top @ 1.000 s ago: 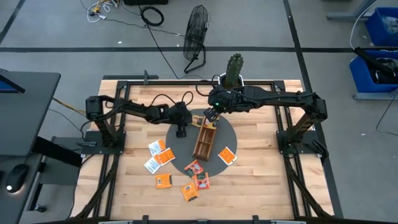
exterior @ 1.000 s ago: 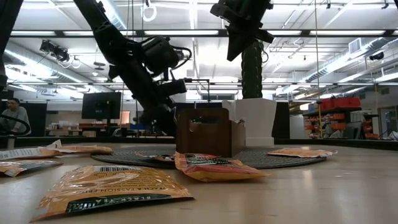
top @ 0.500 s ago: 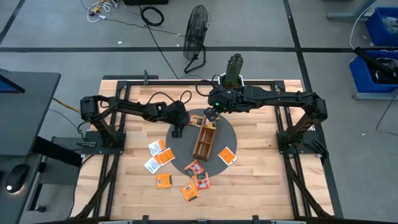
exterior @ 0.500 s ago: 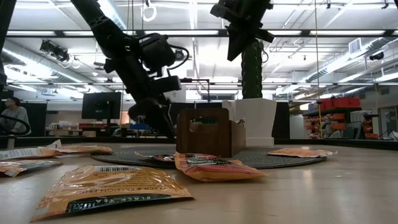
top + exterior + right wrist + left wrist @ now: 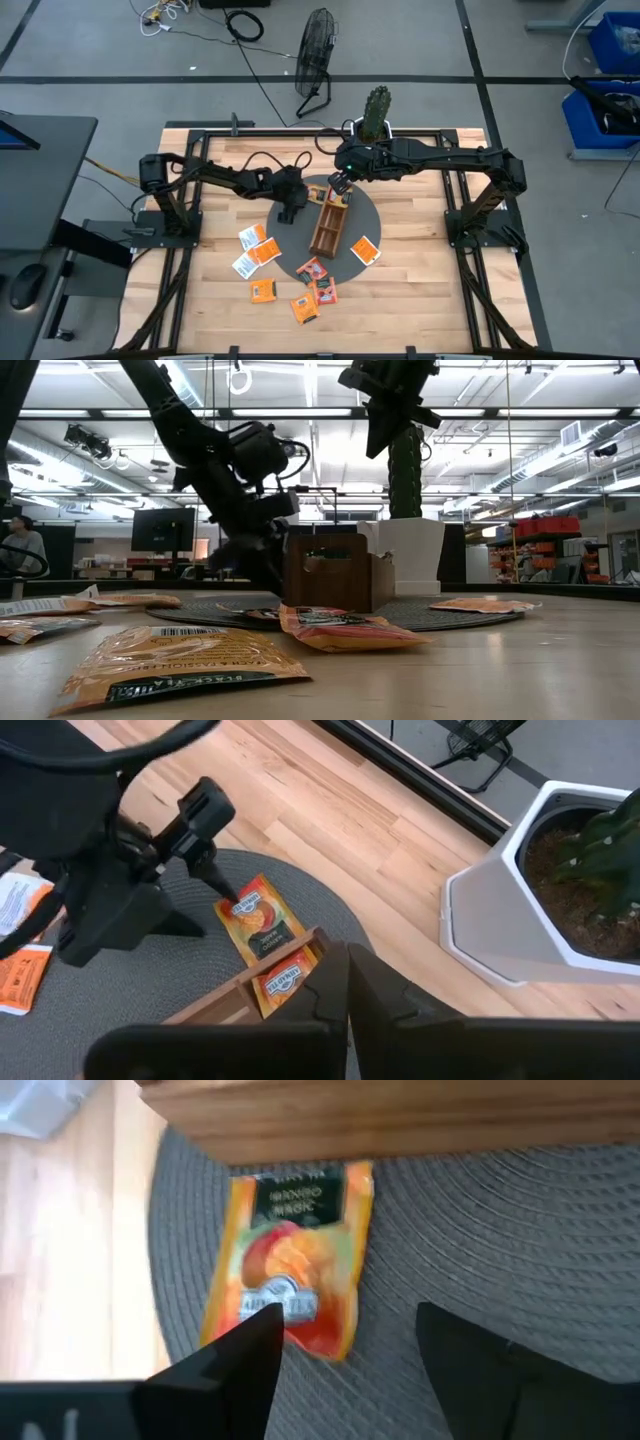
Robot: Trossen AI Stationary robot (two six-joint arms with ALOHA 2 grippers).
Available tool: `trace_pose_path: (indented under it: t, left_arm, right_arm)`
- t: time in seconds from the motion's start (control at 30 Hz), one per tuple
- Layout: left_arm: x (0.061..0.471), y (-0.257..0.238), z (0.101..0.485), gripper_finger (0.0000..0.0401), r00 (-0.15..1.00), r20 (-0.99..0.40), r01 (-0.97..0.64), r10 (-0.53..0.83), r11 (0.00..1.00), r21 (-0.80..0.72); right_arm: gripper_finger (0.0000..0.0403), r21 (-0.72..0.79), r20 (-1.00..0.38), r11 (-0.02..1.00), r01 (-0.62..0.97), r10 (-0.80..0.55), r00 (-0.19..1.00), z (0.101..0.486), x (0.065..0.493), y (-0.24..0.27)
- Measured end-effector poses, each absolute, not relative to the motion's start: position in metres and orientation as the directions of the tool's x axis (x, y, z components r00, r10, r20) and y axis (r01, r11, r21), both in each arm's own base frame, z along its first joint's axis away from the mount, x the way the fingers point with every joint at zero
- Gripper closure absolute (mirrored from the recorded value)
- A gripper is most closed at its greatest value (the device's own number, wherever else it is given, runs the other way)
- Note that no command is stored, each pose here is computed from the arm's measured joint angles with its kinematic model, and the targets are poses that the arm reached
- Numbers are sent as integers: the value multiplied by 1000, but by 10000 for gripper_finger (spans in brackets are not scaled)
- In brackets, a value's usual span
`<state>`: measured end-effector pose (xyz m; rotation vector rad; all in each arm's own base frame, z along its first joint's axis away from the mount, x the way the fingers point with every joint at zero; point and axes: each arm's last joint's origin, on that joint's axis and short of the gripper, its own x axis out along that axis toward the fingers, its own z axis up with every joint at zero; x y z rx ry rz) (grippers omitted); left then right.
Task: Pick & Place Tea
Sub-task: Put the orange tea bag into the top section of the wooden organizer
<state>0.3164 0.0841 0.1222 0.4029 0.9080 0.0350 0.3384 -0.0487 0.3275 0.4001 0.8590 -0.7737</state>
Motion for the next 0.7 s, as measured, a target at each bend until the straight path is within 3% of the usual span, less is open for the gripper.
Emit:
trace_pose_path:
  t: [0.4, 0.7]
  left_arm:
    - [322, 93, 110, 256, 637, -740, 104, 217, 927, 361]
    - [324, 95, 110, 390, 621, -752, 77, 222, 937, 340]
  right_arm:
    - [394, 33, -803, 666, 745, -426, 416, 327, 339, -47]
    - [394, 51, -808, 663, 747, -412, 421, 327, 339, -46]
